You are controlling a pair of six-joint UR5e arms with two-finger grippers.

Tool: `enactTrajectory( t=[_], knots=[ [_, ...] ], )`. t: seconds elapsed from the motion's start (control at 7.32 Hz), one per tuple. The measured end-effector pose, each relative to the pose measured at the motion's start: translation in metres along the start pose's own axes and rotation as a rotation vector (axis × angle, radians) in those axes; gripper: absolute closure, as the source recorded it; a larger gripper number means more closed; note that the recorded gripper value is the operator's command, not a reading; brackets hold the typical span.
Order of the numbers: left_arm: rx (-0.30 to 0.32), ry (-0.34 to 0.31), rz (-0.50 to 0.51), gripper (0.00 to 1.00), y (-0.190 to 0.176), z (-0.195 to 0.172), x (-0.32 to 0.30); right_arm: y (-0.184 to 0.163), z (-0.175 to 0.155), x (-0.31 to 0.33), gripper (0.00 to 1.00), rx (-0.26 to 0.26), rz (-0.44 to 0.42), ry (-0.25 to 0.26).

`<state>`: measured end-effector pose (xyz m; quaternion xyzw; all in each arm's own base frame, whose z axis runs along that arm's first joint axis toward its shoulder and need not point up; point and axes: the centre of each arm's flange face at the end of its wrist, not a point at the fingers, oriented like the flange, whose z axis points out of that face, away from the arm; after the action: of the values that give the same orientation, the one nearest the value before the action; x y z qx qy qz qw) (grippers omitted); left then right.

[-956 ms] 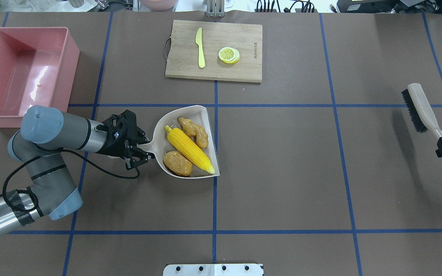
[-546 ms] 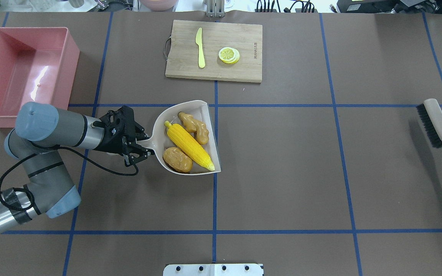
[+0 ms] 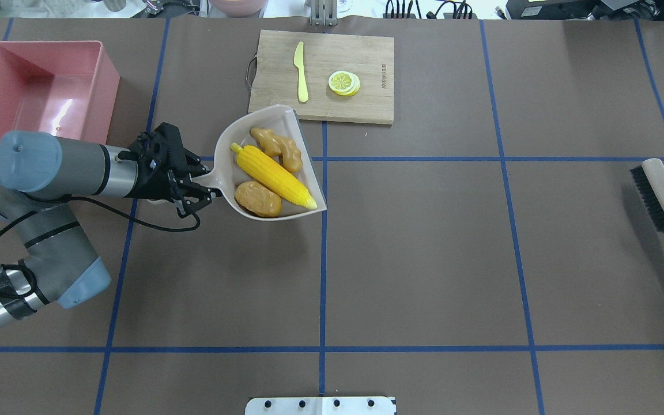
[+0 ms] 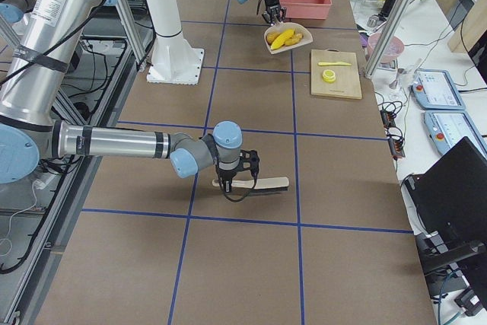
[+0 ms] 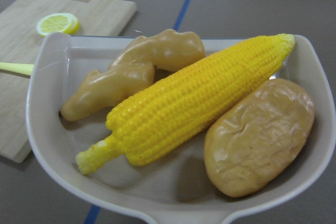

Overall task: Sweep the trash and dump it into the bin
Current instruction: 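Carry the dustpan over the pink bin with the left gripper and tip it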

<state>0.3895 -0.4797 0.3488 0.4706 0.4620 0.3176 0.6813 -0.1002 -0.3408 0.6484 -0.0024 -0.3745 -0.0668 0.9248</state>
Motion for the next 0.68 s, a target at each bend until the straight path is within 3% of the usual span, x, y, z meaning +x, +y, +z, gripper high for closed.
enactTrajectory(
  t=[0.41,0.55,0.68],
  knots=[
    [0.085,-0.150,-0.316,1.00,0.006,-0.057,-0.018,0.002,0.010,0.007,1.00,-0.025,0.019,-0.009],
    [0.111,-0.212,-0.447,1.00,0.009,-0.080,-0.030,0.002,0.012,0.009,0.84,-0.033,0.023,-0.014],
    [0.118,-0.273,-0.549,1.00,0.012,-0.102,-0.046,0.001,0.014,0.009,0.50,-0.038,0.027,-0.019]
  ],
)
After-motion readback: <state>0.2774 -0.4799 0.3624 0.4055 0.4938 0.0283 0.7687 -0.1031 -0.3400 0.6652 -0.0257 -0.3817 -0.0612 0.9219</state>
